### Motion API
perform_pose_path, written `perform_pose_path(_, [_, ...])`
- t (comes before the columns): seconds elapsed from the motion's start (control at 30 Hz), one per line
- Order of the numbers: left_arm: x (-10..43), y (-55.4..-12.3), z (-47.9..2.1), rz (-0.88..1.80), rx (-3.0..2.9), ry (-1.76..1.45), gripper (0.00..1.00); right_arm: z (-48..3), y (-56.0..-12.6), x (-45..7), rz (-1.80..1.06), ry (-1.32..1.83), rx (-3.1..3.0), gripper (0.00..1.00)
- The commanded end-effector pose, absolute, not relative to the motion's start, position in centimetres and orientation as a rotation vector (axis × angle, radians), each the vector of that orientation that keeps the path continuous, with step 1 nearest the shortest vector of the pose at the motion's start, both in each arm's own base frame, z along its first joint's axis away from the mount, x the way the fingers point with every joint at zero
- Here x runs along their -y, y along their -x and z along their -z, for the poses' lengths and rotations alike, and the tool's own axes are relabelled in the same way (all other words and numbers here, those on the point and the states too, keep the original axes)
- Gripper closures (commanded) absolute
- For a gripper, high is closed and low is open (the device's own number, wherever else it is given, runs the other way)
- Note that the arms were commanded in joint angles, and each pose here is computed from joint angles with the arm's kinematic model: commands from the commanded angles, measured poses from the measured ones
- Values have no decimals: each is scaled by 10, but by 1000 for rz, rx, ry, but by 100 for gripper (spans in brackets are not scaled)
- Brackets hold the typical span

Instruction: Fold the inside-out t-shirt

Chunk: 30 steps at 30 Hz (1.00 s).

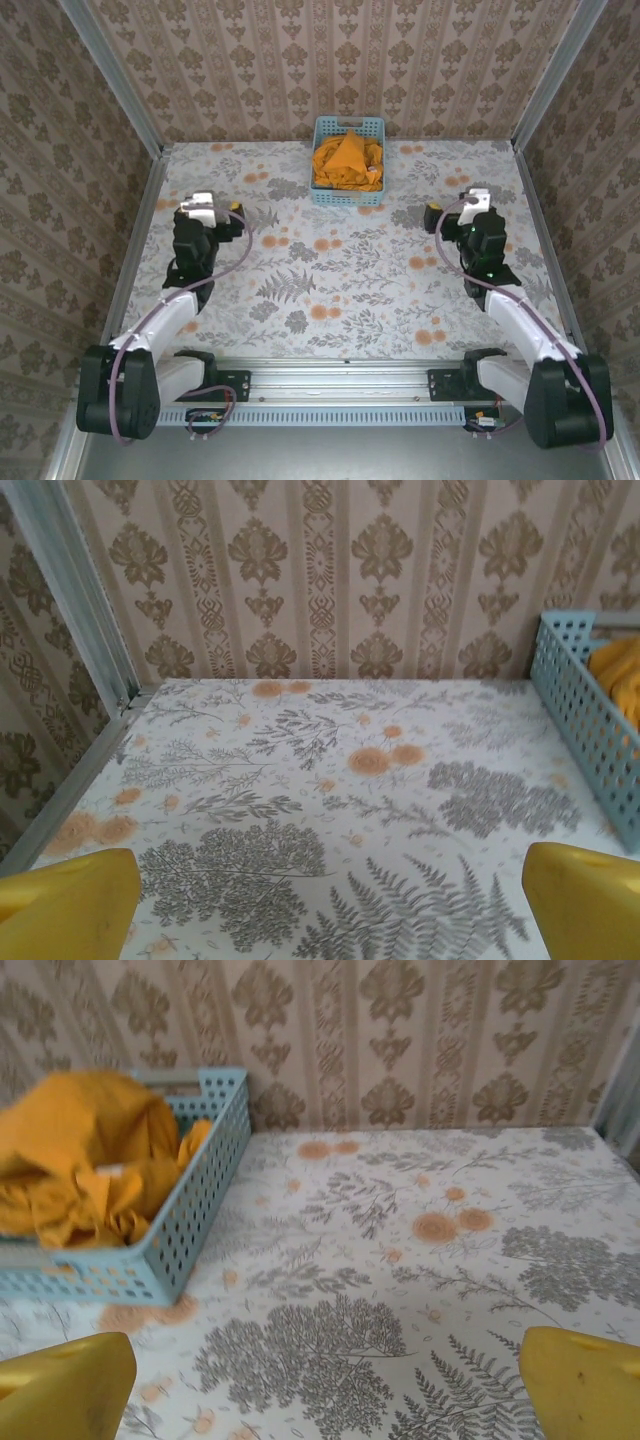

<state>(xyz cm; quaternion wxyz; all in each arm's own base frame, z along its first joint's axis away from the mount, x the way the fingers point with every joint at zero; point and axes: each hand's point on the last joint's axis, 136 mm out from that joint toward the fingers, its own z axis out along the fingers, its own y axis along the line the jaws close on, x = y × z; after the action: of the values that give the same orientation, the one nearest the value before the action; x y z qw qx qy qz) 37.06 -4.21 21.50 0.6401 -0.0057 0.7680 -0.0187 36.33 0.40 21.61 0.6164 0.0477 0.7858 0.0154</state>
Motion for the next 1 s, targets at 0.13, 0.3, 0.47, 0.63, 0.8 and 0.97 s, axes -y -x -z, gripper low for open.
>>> perform_pose_path(0.13, [17, -370, -201, 181, -1957, 493, 0, -244, -343, -1, -194, -347, -1839, 0])
perform_pose_path(0.3, [20, -384, -199, 335, -1987, 505, 0, -235, -359, -8, -339, -406, -1856, 0])
perform_pose_path(0.47, [34, -388, -189, 397, -2055, 447, 0, -217, -394, -27, -341, -349, -2033, 0])
perform_pose_path(0.63, [58, -382, -174, 438, -2114, 409, 0, -218, -432, -63, -364, -263, -2066, 0])
perform_pose_path(0.8, [95, -378, -160, 507, -2165, 331, 0, -201, -480, -114, -348, -191, -2157, 0])
perform_pose_path(0.97, [116, -369, -154, 557, -2185, 273, 0, -187, -518, -152, -365, -162, -2210, 0])
